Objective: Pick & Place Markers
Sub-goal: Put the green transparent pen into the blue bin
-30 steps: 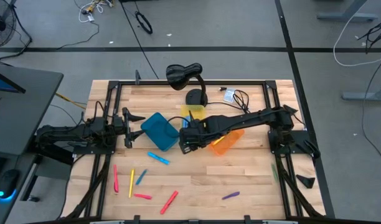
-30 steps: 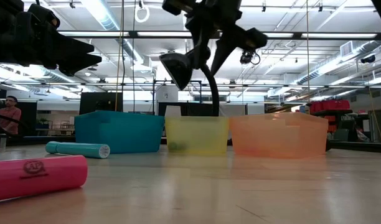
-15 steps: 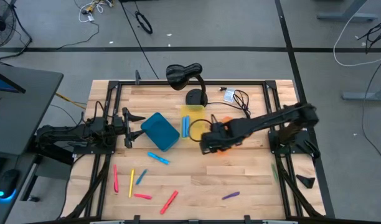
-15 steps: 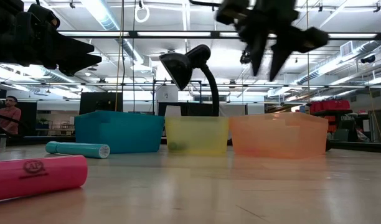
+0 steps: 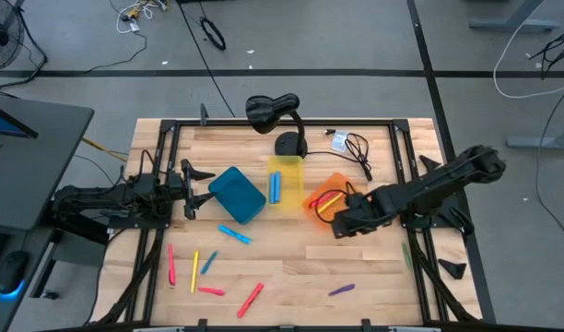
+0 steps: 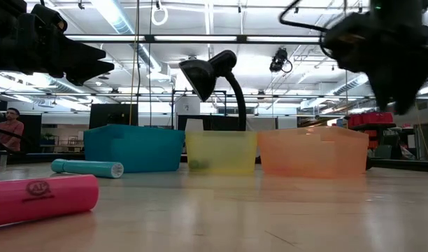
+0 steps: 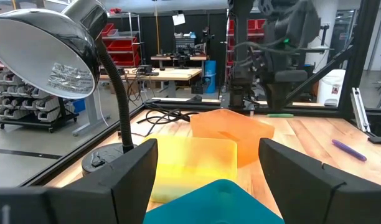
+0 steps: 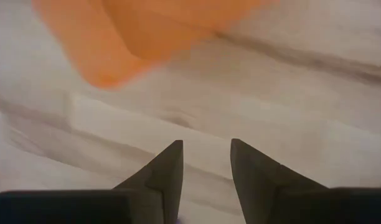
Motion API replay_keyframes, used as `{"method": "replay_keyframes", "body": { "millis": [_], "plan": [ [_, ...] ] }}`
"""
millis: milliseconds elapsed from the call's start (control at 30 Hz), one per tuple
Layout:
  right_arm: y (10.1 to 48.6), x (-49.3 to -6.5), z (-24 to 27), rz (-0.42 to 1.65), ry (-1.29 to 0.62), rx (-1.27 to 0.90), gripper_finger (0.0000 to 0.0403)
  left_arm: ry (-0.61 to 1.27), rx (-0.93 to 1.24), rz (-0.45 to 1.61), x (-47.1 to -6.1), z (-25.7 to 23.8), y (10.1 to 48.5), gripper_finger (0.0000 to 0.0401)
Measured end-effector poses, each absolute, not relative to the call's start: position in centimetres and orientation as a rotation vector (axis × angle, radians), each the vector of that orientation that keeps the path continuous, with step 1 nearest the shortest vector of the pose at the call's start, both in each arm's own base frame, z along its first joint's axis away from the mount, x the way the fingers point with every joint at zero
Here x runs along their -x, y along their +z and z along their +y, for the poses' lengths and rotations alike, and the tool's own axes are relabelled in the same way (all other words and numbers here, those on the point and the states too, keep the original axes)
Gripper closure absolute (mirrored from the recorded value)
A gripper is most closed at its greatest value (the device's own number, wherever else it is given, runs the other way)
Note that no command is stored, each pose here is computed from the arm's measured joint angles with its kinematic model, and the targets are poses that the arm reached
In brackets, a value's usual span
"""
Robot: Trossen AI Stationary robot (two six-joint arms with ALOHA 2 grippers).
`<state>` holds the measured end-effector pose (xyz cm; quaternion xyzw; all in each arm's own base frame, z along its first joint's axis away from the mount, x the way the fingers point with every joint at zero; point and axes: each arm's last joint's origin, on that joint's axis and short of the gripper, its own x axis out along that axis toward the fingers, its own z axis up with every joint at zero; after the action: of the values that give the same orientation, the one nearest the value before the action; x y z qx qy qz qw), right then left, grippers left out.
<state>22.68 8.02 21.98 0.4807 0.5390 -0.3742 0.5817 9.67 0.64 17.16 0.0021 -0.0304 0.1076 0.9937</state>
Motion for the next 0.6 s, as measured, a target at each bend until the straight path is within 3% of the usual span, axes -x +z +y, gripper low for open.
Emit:
{"method": "replay_keyframes", "body": {
  "millis": [333,600],
  "plan": [
    [19.0,-18.5,8.3,1.462,-0.870,-1.070,0.0268,0.216,-0.004,-0.061,-9.7,0.6,17.2,0.0115],
    [17.5,-16.7,9.0,1.568,-0.976,-1.054,0.0268,0.215,-0.004,-0.061,-9.7,0.6,17.2,0.0115]
  ]
}}
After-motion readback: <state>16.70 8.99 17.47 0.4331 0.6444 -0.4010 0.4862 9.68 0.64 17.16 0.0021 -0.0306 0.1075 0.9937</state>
